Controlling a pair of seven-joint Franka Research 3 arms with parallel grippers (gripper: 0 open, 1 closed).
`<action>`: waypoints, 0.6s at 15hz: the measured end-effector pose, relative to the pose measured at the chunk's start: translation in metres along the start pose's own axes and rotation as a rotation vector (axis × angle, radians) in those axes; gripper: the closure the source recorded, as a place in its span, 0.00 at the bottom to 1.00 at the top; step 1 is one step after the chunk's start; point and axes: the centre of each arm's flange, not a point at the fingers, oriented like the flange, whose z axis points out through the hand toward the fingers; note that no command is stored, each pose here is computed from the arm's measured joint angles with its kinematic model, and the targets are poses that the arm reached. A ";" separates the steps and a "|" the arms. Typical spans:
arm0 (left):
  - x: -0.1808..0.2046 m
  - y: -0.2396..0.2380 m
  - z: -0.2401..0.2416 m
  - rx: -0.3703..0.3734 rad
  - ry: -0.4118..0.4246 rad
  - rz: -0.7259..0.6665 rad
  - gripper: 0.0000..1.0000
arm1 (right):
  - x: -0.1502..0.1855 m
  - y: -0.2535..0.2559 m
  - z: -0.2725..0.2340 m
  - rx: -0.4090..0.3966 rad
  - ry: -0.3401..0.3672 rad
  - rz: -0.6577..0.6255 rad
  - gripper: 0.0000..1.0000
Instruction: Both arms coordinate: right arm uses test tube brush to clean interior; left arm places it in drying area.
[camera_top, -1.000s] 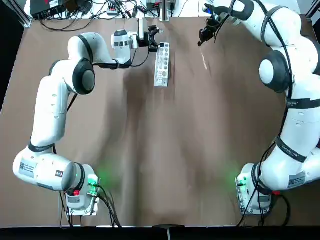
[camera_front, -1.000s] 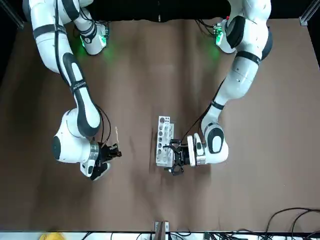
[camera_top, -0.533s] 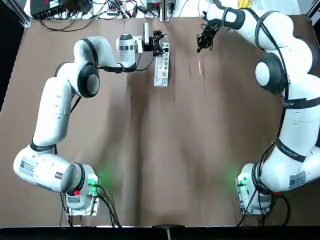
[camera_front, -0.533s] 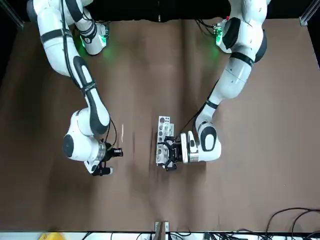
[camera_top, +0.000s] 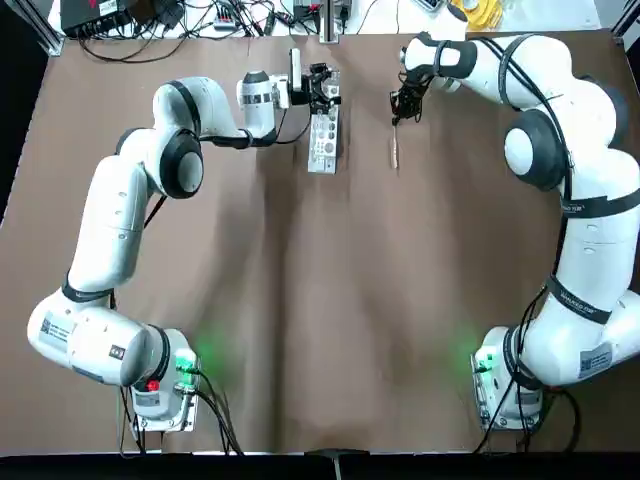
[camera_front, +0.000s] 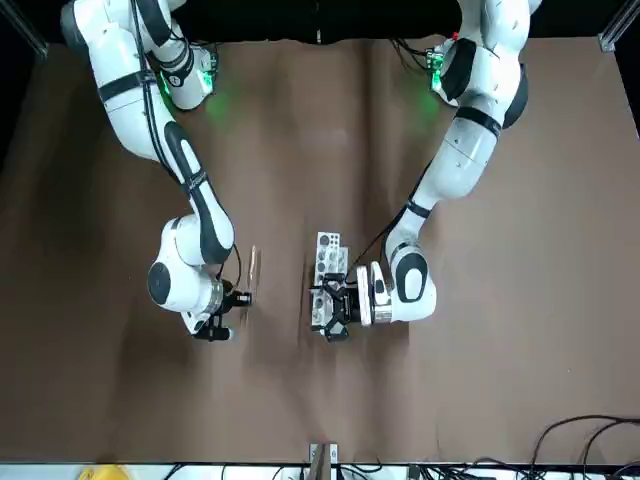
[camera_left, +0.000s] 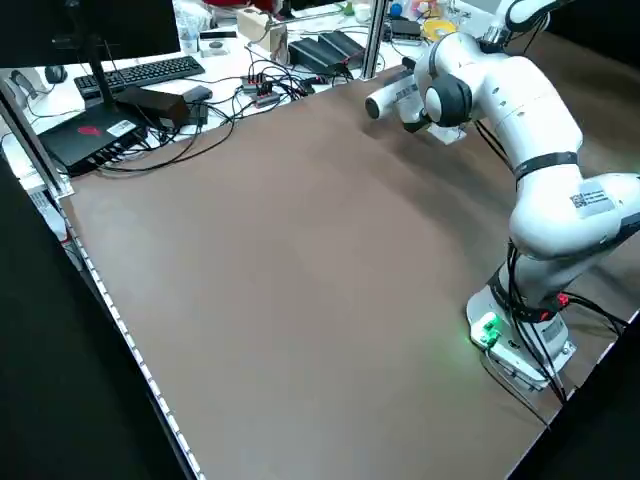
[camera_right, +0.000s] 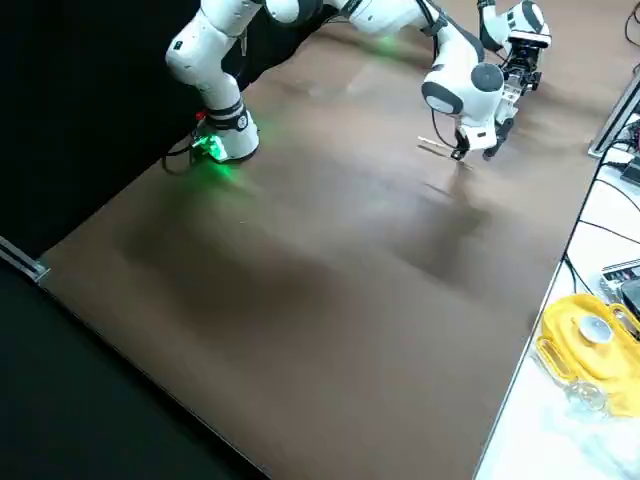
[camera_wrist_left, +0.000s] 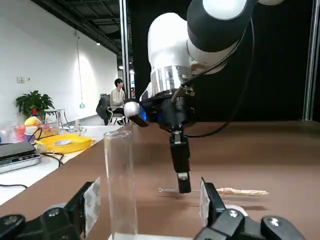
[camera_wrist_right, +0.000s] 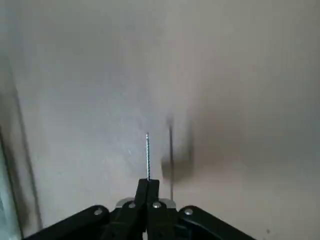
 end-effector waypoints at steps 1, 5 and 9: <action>-0.001 0.000 0.000 0.000 -0.001 0.015 0.11 | -0.003 0.001 0.003 -0.002 -0.023 0.002 0.99; -0.004 -0.003 -0.006 0.005 -0.012 0.075 0.17 | -0.007 0.003 0.007 -0.005 -0.046 0.007 0.98; -0.007 -0.002 -0.007 0.005 -0.014 0.078 0.19 | -0.006 0.003 0.006 -0.009 -0.043 0.004 0.62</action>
